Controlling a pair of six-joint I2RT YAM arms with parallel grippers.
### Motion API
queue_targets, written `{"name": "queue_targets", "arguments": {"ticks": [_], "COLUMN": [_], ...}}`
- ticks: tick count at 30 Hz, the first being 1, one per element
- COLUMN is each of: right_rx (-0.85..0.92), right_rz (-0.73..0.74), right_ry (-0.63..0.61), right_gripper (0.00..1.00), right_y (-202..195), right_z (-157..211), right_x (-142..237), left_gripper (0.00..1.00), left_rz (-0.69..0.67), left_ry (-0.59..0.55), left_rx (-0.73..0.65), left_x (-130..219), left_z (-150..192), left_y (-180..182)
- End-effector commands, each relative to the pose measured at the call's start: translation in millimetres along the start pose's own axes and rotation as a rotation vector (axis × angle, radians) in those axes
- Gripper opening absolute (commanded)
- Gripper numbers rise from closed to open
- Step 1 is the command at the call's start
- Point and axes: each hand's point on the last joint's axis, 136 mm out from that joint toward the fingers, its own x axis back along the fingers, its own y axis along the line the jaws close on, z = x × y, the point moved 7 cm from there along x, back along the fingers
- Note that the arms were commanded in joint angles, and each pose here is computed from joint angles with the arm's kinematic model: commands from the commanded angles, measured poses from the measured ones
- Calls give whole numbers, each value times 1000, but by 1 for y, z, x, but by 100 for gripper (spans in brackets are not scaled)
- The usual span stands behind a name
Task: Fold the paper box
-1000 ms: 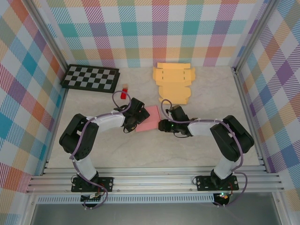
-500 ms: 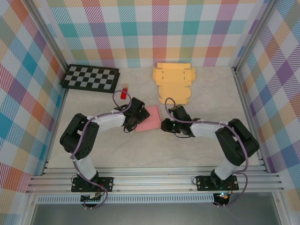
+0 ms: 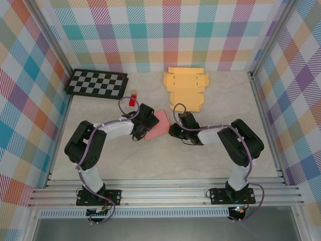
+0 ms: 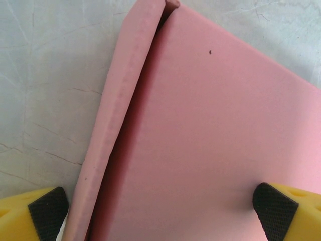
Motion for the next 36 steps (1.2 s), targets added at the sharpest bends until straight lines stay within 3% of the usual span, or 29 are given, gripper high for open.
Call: {"name": "queue_targets", "arguments": {"ticks": [1,12,19,23,29,36], "right_rx": [38,122,175,206,155,87], "right_rz": [-63,48,34,53,19,0], "right_ry": [-6,106,145,180,233,230], "right_gripper": [16,19,20,20,19,18], "right_y": [27,-5,3,11,24,20], "right_z": [-7,-26,-34,-35,-34,-37], "right_x": [-3,-3,11,27,42,27], "left_gripper": [99,100,100,100,96,94], "left_rz": [-190,-78,-85,25,105,175], "left_ry": [228,250,110,110,121,104], "left_rx": [-98,-129,-271,-324,-497,-601], "left_x": [-18,36,84,97,75,42], "left_z": [48,49,13,-6,-27,-39], "left_y": [45,38,34,23,4,-18]}}
